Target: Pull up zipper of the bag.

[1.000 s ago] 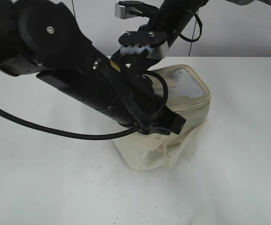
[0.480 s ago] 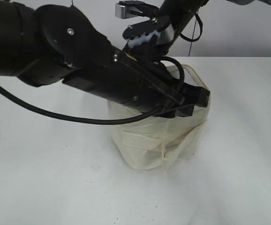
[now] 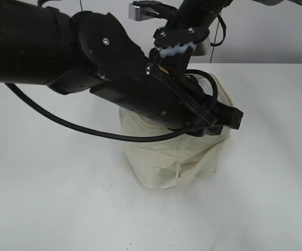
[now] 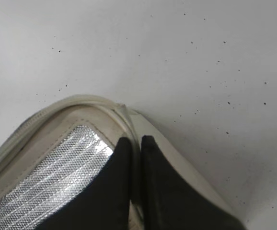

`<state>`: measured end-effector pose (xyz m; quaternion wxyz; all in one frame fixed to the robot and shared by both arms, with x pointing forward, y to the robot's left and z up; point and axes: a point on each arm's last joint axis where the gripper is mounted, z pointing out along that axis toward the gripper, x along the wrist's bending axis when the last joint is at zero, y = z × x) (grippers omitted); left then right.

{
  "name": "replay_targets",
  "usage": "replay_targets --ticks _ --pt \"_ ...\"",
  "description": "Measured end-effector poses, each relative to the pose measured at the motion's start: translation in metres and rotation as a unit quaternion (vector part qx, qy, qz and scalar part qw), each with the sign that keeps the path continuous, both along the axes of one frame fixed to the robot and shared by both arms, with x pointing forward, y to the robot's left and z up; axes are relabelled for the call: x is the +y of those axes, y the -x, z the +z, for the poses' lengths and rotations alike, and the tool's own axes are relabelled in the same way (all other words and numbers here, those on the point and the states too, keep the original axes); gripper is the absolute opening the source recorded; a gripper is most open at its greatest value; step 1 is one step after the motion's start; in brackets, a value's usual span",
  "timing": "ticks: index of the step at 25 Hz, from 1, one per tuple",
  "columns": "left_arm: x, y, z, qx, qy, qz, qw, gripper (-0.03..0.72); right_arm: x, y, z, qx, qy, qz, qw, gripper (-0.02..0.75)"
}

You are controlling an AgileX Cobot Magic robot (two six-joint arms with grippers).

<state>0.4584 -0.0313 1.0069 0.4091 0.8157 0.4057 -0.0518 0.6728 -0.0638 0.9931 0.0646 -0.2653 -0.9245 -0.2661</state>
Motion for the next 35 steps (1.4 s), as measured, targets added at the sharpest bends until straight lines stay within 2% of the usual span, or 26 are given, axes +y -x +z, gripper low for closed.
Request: replay_targets --ticks 4,7,9,13,16,21,27,30,35 --pt "0.001 0.004 -0.002 0.008 -0.02 -0.024 0.999 0.002 0.0 0.0 0.0 0.006 0.0 -0.01 1.0 0.009" --pt "0.006 0.008 0.001 0.004 -0.042 -0.052 0.998 0.076 0.0 0.0 0.0 0.017 0.0 -0.029 0.999 0.045" --pt "0.013 0.009 0.01 -0.008 -0.054 -0.068 0.996 0.174 0.0 0.0 0.001 0.023 0.0 -0.043 0.999 0.124" --pt "0.034 0.005 0.038 -0.051 -0.057 -0.07 0.995 0.351 -0.004 0.0 0.01 0.02 0.009 -0.066 0.998 0.329" --pt "0.049 -0.004 0.055 -0.077 -0.052 -0.053 0.994 0.397 -0.011 0.001 0.023 0.0 0.029 -0.082 0.996 0.409" --pt "0.067 -0.026 0.059 -0.09 -0.052 -0.013 0.994 0.41 -0.028 0.0 0.044 -0.042 0.066 -0.103 0.992 0.429" --pt "0.085 -0.056 0.057 -0.114 -0.046 0.044 0.991 0.411 -0.077 -0.018 0.049 -0.036 0.065 -0.171 0.982 0.429" --pt "0.085 -0.072 0.051 -0.116 -0.061 0.041 0.991 0.411 -0.109 -0.028 0.05 -0.028 0.056 -0.211 0.976 0.426" --pt "0.067 -0.096 0.048 -0.116 -0.075 0.01 0.99 0.414 -0.151 -0.038 0.053 -0.015 0.03 -0.265 0.964 0.406"
